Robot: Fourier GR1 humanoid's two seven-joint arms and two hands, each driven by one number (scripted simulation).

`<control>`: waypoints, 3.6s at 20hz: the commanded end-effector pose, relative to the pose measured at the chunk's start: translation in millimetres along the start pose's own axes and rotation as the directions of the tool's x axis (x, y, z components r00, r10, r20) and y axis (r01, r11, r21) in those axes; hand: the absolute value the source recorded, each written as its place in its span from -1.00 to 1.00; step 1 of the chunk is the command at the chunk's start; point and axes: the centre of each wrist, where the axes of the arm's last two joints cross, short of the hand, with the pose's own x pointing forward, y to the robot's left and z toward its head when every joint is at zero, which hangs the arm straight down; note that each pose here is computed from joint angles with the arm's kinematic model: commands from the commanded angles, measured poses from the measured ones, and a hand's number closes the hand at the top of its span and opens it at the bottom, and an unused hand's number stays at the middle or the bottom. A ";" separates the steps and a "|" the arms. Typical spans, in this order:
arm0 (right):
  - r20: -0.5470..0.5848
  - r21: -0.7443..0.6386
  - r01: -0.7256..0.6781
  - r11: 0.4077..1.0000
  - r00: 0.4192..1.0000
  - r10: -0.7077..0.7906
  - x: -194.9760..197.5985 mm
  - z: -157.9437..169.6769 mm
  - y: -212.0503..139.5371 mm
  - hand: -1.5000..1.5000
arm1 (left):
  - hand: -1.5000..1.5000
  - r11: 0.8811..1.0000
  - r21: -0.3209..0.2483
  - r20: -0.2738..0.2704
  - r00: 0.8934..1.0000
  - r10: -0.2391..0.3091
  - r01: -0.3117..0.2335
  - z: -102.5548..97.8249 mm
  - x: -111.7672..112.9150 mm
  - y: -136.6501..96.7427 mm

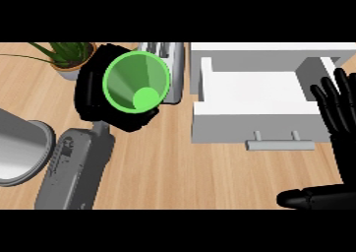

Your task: Pick up the cup, place it into the drawer and close the drawer

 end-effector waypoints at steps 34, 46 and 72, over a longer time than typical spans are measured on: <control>0.021 0.043 0.000 0.999 1.000 -0.001 -10.4 -19.6 2.0 -1.00 | 1.00 0.971 -0.051 -0.209 0.948 -0.240 0.234 -103.2 -49.4 -116.7; 0.022 0.082 0.019 0.996 1.000 -0.021 -5.6 -12.8 1.1 -1.00 | 1.00 0.932 -0.142 -0.246 0.900 -0.360 0.334 -104.0 -61.1 -118.2; 0.022 0.132 0.087 0.987 0.996 -0.091 2.5 4.6 -25.2 1.00 | -1.00 0.994 -0.073 -0.169 0.981 -0.095 0.084 -104.3 -40.3 -132.5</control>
